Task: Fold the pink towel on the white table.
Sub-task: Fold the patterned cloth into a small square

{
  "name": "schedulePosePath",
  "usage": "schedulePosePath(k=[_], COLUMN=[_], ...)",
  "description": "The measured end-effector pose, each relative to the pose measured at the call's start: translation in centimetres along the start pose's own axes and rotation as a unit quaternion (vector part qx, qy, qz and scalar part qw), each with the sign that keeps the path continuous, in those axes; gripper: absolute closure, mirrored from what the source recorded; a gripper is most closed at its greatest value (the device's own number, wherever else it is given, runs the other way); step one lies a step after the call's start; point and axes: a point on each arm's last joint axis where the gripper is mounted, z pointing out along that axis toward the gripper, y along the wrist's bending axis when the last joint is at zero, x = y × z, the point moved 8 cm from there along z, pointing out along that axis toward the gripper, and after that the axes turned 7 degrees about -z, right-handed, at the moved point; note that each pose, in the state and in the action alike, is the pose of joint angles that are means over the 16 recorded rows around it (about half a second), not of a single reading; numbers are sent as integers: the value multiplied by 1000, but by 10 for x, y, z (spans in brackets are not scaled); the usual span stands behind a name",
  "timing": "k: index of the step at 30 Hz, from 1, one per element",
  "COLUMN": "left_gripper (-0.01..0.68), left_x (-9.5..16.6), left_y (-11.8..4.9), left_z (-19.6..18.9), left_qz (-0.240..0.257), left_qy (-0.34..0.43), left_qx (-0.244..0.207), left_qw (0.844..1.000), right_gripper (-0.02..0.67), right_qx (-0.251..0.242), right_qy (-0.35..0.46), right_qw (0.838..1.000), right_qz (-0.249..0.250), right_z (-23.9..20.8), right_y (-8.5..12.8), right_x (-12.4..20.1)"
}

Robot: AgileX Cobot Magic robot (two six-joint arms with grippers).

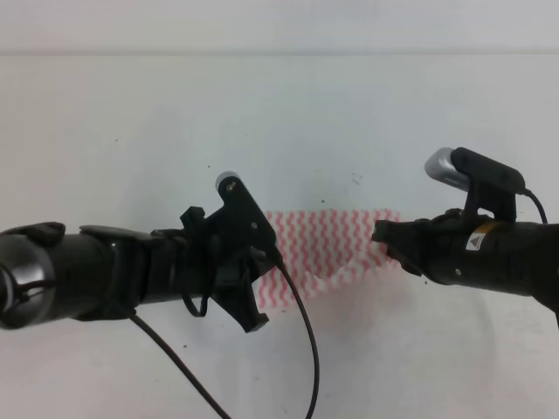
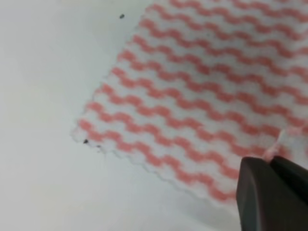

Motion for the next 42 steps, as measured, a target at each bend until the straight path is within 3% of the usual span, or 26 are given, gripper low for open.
schedulePosePath(k=[42], left_gripper=[676], left_x=[-8], left_y=[32], left_z=[27], left_qz=[20], left_qy=[22], left_qx=[-52], left_qw=[998], right_gripper=[665], right_qx=[8], right_qy=[-40], right_qw=[999], right_qz=[7], right_z=[15], right_y=[-10], right_x=[-22])
